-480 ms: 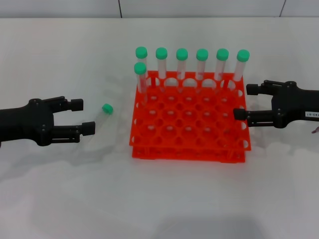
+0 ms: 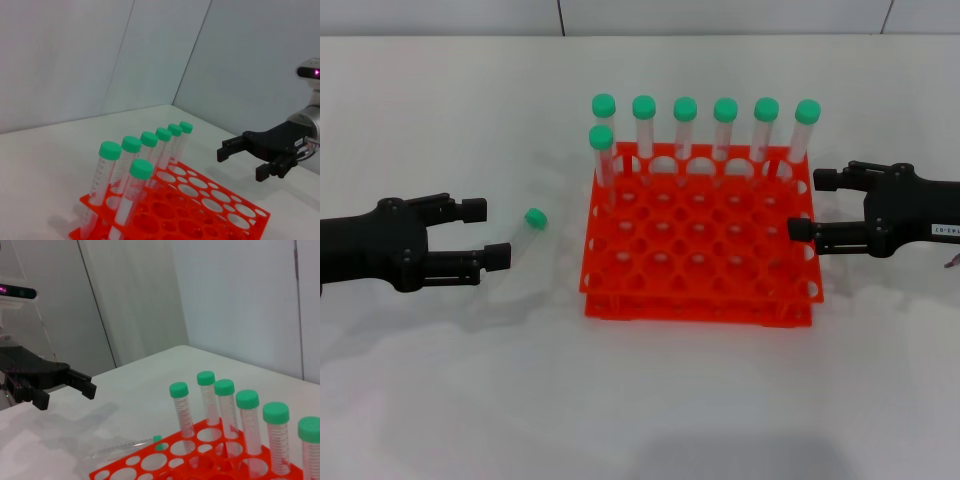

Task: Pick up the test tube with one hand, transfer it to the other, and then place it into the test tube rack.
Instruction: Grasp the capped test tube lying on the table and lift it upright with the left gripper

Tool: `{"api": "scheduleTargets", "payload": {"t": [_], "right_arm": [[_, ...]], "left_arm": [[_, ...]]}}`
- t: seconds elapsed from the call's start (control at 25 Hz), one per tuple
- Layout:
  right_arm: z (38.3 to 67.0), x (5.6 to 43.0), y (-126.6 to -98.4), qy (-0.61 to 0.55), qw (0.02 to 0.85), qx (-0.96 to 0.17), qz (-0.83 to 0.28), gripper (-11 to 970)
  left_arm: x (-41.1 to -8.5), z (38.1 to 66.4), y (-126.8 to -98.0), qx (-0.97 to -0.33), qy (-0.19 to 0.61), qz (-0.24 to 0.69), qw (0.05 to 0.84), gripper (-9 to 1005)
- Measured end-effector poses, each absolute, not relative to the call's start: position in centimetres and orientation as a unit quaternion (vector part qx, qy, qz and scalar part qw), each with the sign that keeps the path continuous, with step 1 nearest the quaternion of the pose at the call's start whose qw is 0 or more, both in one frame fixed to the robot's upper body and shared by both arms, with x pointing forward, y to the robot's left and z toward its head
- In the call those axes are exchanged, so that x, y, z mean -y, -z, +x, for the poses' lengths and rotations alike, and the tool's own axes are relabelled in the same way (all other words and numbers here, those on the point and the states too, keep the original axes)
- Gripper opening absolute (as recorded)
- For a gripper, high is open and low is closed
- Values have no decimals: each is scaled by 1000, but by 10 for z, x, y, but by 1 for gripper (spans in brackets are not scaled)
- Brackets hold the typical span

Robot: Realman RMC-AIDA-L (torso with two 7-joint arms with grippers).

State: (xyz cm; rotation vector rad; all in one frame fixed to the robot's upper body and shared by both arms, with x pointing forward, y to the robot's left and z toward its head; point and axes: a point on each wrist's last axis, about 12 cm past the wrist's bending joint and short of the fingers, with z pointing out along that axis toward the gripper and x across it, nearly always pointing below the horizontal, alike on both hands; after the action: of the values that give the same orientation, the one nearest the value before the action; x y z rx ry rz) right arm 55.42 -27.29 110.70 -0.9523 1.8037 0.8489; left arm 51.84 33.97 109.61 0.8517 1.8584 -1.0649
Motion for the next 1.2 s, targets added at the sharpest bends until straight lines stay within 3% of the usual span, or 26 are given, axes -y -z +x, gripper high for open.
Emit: {"api": "scheduleTargets", "payload": {"t": [1.2], "right_arm": [[554,273,-1107,-344,449,-731,-382,858]], "left_arm": [[-349,522,-1105,-760,414,326,379,881]]}}
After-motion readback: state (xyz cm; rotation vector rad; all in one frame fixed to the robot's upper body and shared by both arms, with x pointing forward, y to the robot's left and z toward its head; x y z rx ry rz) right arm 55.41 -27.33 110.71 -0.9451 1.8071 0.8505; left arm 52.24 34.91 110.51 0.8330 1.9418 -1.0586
